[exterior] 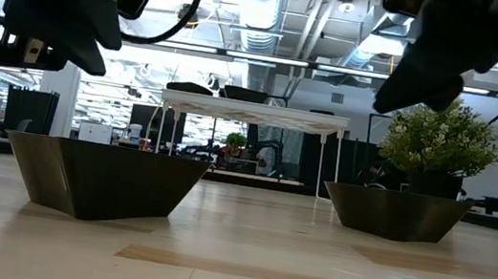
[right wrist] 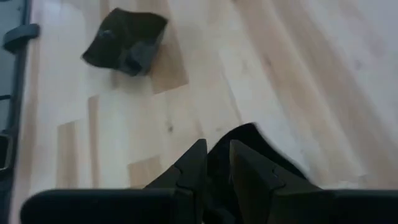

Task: Pick & Place Mini shaped plates
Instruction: Stack the black distorted square plate on top of the black distorted square plate on the shelf

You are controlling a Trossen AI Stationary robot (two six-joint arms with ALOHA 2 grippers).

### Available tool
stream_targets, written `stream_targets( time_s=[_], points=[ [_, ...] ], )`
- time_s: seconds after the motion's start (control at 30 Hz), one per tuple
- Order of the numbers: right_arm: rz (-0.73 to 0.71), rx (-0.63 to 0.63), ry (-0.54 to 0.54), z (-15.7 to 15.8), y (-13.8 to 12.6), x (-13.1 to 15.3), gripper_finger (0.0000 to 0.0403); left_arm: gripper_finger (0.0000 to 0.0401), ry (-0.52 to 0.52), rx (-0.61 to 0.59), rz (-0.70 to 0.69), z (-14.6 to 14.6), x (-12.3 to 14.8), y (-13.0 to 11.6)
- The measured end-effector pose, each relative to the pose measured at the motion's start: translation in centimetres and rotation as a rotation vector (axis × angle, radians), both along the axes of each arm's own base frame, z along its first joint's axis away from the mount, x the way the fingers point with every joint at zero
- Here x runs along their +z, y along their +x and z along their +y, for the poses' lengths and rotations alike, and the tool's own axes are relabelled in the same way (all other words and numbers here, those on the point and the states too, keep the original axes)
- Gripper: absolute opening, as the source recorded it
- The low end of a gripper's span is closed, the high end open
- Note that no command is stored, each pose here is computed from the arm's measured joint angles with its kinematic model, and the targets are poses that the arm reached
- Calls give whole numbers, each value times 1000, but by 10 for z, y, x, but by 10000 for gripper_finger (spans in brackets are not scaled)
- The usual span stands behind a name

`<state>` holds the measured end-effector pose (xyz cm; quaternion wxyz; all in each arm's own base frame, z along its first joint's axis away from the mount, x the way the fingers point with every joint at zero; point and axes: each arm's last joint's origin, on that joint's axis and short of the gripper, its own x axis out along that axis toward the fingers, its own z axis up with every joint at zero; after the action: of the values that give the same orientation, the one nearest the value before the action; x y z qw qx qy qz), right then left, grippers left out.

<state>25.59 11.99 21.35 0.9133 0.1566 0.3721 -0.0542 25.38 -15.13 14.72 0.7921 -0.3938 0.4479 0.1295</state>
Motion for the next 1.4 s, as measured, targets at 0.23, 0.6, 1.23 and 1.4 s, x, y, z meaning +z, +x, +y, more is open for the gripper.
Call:
stream_targets(
  time_s=[0.23,0.6,1.23,1.4],
  points=[
    [2,9,35,12,-3,-3,66,142,28,28,13,6,-3,3],
    [-19,20,45,16,-3,-1,66,194,60,54,102,9,-31,5],
    [-33,18,60,17,-3,0,66,179,11,19,140,5,-37,4],
    [-34,14,58,15,-2,0,66,179,-10,6,181,6,-44,5]
  ],
)
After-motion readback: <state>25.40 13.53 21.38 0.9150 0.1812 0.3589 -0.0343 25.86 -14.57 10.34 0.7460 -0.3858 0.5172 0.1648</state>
